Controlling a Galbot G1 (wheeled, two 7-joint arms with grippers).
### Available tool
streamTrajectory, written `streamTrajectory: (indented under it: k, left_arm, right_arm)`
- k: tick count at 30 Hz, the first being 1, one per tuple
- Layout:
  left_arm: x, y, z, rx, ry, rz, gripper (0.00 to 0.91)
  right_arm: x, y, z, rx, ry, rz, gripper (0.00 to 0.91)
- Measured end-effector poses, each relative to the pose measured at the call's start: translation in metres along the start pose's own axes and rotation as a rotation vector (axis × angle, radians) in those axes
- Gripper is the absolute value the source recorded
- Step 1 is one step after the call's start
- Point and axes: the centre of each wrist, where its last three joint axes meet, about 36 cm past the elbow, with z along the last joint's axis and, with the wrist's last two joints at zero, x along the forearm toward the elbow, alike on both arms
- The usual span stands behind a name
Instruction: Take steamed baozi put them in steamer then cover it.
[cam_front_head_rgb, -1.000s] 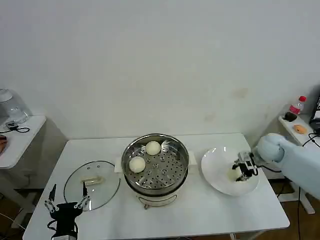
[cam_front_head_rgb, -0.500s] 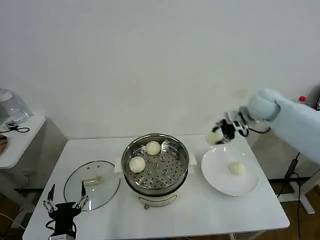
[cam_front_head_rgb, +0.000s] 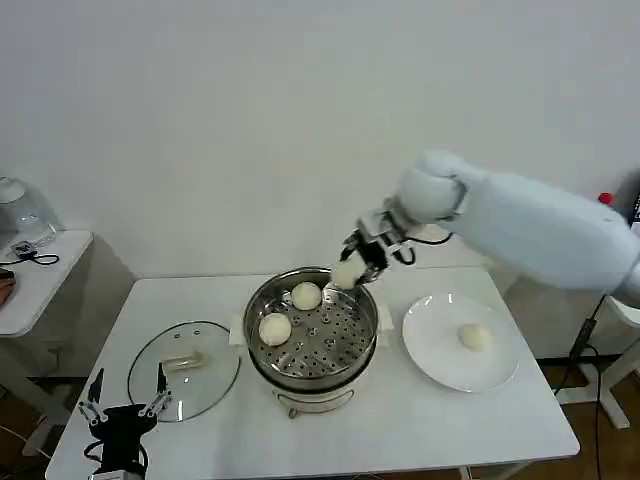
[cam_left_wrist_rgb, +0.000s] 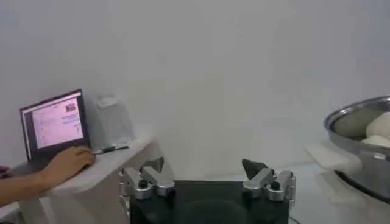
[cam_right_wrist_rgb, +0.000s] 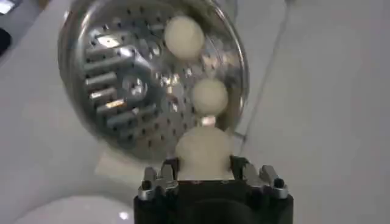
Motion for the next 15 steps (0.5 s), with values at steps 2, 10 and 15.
streamTrajectory:
  k: [2, 10, 15]
  left_arm:
    - [0.001, 0.002, -0.001, -0.001, -0.001, -0.005, 0.907]
    - [0.004, 0.006, 0.0, -0.003, 0.006, -0.02, 0.907]
    - [0.004, 0.006, 0.0, -0.001, 0.006, -0.027, 0.907]
  right_arm:
    - [-0.013, -0.003, -0.013, 0.043, -0.012, -0.026, 0.584]
    - [-0.058, -0.004, -0.05, 0.194, -0.047, -0.124, 0.615]
    - [-0.073, -0.003, -0.065, 0.272, -0.064, -0.16, 0.645]
